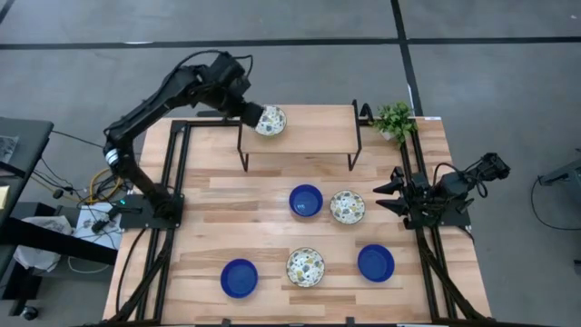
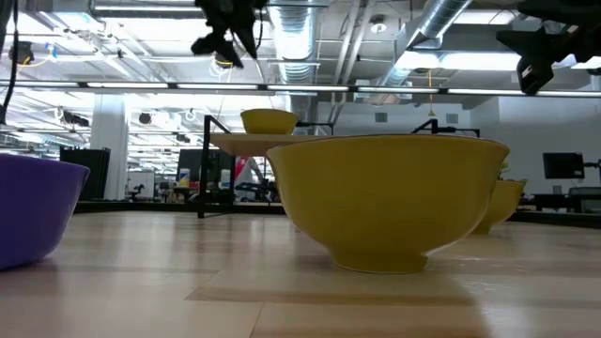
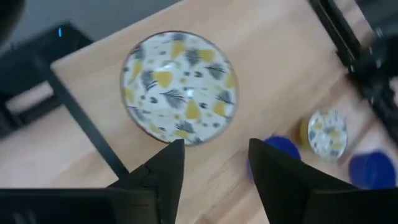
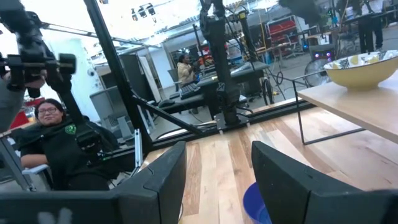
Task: Pick & Place Mini bowls
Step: Stack the bottom white bowl on top of the white bowl on the shelf
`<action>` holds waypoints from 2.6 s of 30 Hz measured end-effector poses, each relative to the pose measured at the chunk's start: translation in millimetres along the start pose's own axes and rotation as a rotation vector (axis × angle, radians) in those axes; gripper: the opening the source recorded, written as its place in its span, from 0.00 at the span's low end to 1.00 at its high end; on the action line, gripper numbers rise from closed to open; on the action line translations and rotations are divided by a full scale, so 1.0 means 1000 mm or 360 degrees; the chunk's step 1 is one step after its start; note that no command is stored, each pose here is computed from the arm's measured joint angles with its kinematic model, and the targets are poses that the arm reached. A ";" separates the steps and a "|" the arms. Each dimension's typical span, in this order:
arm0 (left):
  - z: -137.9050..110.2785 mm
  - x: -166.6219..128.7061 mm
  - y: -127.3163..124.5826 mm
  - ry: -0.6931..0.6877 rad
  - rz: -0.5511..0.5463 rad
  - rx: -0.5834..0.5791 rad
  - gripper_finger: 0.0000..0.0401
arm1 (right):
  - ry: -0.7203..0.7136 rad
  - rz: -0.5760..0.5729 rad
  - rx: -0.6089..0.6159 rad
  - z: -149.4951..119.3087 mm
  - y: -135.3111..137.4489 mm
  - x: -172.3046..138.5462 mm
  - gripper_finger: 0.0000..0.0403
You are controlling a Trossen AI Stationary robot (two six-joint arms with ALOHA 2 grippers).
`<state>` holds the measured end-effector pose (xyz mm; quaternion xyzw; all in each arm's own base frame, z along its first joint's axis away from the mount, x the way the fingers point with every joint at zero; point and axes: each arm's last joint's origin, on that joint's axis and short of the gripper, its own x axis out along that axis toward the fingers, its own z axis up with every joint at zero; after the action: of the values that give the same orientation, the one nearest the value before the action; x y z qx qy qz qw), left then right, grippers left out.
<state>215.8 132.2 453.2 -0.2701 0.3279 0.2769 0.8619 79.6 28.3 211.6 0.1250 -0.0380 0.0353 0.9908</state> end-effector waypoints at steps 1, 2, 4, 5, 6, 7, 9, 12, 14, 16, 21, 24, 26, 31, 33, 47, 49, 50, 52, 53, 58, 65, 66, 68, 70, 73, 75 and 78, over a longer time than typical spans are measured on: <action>-0.003 -0.004 -0.005 -0.0016 0.0001 0.0072 0.43 | -0.0001 0.0001 0.0001 0.000 0.000 0.000 0.42; -0.006 -0.008 -0.009 -0.0031 -0.0002 0.0146 0.42 | -0.0003 0.0001 0.0001 0.000 0.000 0.000 0.42; -0.011 -0.015 -0.018 -0.0055 -0.0015 0.0276 0.41 | -0.0011 0.0002 0.0005 0.001 0.000 0.000 0.42; -0.013 -0.018 -0.021 -0.0063 -0.0025 0.0323 0.41 | -0.0018 0.0004 0.0008 0.001 0.000 0.000 0.42; -0.016 -0.020 -0.025 -0.0069 -0.0040 0.0358 0.40 | -0.0027 0.0006 0.0013 0.002 0.000 0.000 0.42; -0.017 -0.022 -0.028 -0.0070 -0.0057 0.0379 0.40 | -0.0035 0.0007 0.0016 0.002 0.000 0.000 0.42; -0.022 -0.025 -0.035 -0.0066 -0.0096 0.0421 0.39 | -0.0058 0.0012 0.0027 0.004 0.001 0.000 0.42; -0.029 -0.026 -0.048 -0.0045 -0.0167 0.0490 0.37 | -0.0072 0.0015 0.0033 0.005 0.001 0.000 0.42; -0.034 -0.026 -0.058 -0.0024 -0.0219 0.0555 0.37 | -0.0071 0.0015 0.0032 0.005 0.001 0.000 0.42; -0.040 -0.025 -0.069 0.0003 -0.0274 0.0653 0.36 | -0.0070 0.0014 0.0032 0.005 0.001 0.000 0.42; -0.059 -0.020 -0.101 0.0084 -0.0422 0.0929 0.35 | -0.0071 0.0013 0.0031 0.005 0.001 0.000 0.42; -0.073 -0.013 -0.121 0.0150 -0.0497 0.1064 0.34 | -0.0070 0.0014 0.0030 0.005 0.001 0.000 0.42; -0.082 -0.007 -0.135 0.0194 -0.0539 0.1195 0.34 | -0.0071 0.0013 0.0030 0.005 0.001 0.000 0.42; -0.108 0.011 -0.167 0.0285 -0.0646 0.1641 0.32 | -0.0079 -0.0027 0.0031 0.005 0.000 0.000 0.42; -0.119 0.019 -0.179 0.0315 -0.0684 0.1831 0.31 | -0.0081 -0.0036 0.0031 0.005 0.000 0.000 0.42; -0.174 0.077 -0.226 0.0574 -0.0749 0.2317 0.30 | -0.0077 -0.0029 0.0030 0.005 0.000 0.000 0.42; -0.182 0.085 -0.232 0.0601 -0.0767 0.2405 0.29 | -0.0073 -0.0029 0.0028 0.004 0.000 0.000 0.42; -0.187 0.088 -0.235 0.0614 -0.0777 0.2447 0.29 | -0.0073 -0.0030 0.0028 0.004 0.000 0.000 0.42; -0.196 0.096 -0.240 0.0646 -0.0793 0.2525 0.29 | -0.0074 -0.0029 0.0029 0.004 0.000 0.000 0.42; -0.200 0.099 -0.242 0.0654 -0.0802 0.2559 0.29 | -0.0073 -0.0029 0.0029 0.004 0.000 0.000 0.42; -0.211 0.106 -0.254 0.0592 -0.0870 0.2607 0.29 | -0.0072 -0.0028 0.0028 0.004 0.000 0.000 0.42; -0.223 0.097 -0.271 0.0416 -0.1026 0.2665 0.27 | -0.0072 -0.0026 0.0028 0.004 0.000 0.000 0.42; -0.226 0.094 -0.273 0.0403 -0.1041 0.2675 0.26 | -0.0072 -0.0026 0.0029 0.004 0.000 0.000 0.42; -0.233 0.092 -0.276 0.0406 -0.1063 0.2700 0.26 | -0.0072 -0.0026 0.0029 0.004 0.000 0.000 0.42; -0.242 0.091 -0.280 0.0418 -0.1082 0.2730 0.26 | -0.0071 -0.0026 0.0029 0.004 0.000 0.000 0.42; -0.252 0.094 -0.286 0.0419 -0.1106 0.2753 0.26 | -0.0071 -0.0026 0.0028 0.004 0.000 0.000 0.42; -0.256 0.097 -0.287 0.0433 -0.1100 0.2763 0.26 | -0.0072 -0.0026 0.0029 0.004 0.000 0.000 0.42; -0.258 0.105 -0.289 0.0440 -0.1072 0.2767 0.26 | -0.0071 -0.0027 0.0028 0.004 0.000 0.000 0.42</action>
<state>363.5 -205.9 295.4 0.3567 0.4235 -0.3630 0.7494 79.2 27.4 215.9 0.1349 -0.0589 0.0246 0.9888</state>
